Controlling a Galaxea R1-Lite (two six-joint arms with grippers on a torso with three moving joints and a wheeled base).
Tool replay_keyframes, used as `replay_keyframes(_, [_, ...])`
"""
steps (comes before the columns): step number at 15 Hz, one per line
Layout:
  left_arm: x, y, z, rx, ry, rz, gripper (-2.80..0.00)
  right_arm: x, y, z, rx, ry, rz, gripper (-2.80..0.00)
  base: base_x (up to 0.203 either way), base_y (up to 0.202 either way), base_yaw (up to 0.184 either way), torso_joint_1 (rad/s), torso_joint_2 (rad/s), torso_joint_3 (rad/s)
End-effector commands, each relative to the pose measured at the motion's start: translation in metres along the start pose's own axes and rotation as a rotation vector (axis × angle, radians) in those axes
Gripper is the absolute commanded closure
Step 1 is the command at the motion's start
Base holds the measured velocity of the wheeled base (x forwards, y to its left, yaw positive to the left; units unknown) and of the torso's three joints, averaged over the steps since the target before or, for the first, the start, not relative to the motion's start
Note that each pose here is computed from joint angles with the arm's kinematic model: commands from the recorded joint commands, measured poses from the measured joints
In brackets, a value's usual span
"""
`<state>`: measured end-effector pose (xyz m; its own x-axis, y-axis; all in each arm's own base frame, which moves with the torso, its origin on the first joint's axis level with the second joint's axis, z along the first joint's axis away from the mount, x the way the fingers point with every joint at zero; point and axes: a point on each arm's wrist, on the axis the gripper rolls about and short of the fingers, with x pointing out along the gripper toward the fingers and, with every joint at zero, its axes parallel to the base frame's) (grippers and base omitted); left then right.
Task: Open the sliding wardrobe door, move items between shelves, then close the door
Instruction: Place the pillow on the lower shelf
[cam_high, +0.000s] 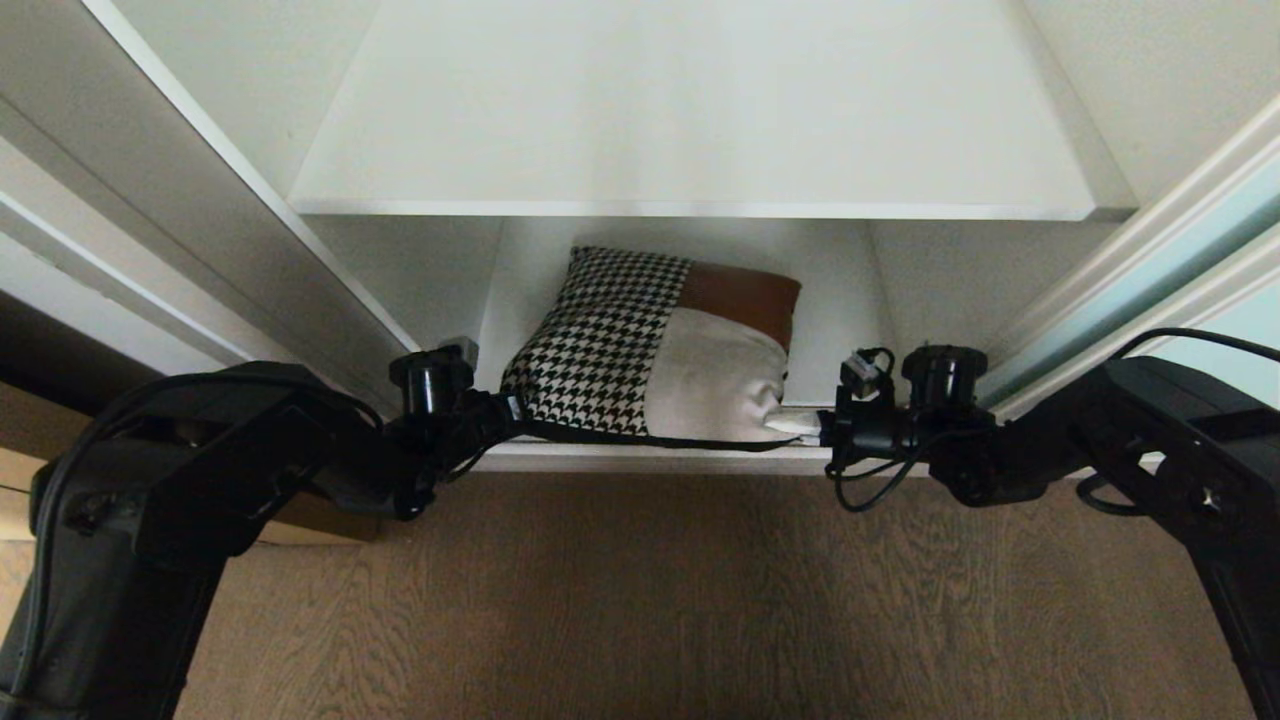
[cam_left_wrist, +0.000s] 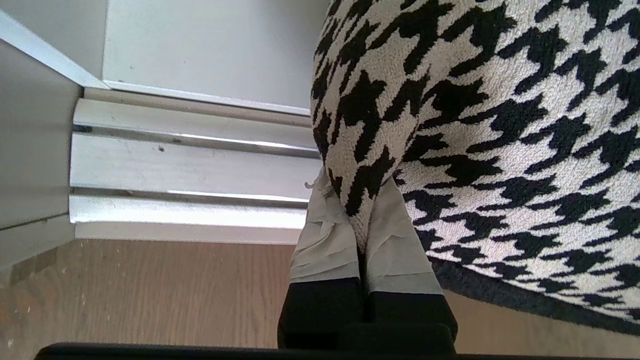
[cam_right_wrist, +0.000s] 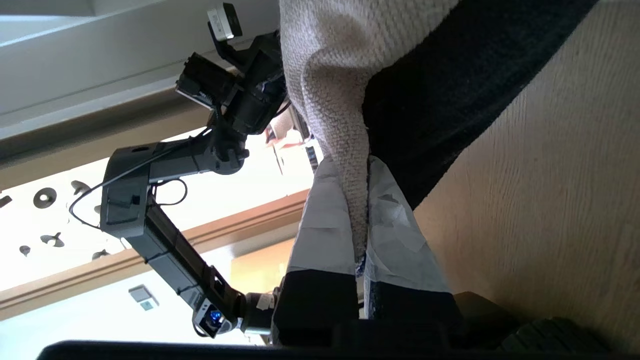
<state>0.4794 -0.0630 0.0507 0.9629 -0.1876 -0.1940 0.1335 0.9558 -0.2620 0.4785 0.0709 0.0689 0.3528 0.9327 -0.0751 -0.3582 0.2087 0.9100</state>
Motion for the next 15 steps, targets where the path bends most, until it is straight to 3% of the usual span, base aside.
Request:
replay_keyframes(1, [0.0022, 0.0064, -0.0142, 0.001, 0.014, 0.009, 0.00, 0.0056, -0.0098, -0.0032, 0.016, 0.016, 0.002, 0.00, 0.000, 0.000, 0.000, 0.000, 0.00, 0.000])
replay_keyframes(10, [0.0045, 0.0085, -0.0218, 0.005, 0.000, 0.006, 0.00, 0.0123, -0.0159, -0.0014, -0.011, 0.002, -0.015, 0.00, 0.000, 0.000, 0.000, 0.000, 0.00, 0.000])
replay_keyframes(15, [0.0048, 0.0088, -0.0228, 0.012, -0.014, 0.002, 0.00, 0.0121, -0.0164, -0.0017, -0.010, 0.002, -0.019, 0.00, 0.179, 0.000, 0.000, -0.001, 0.00, 0.002])
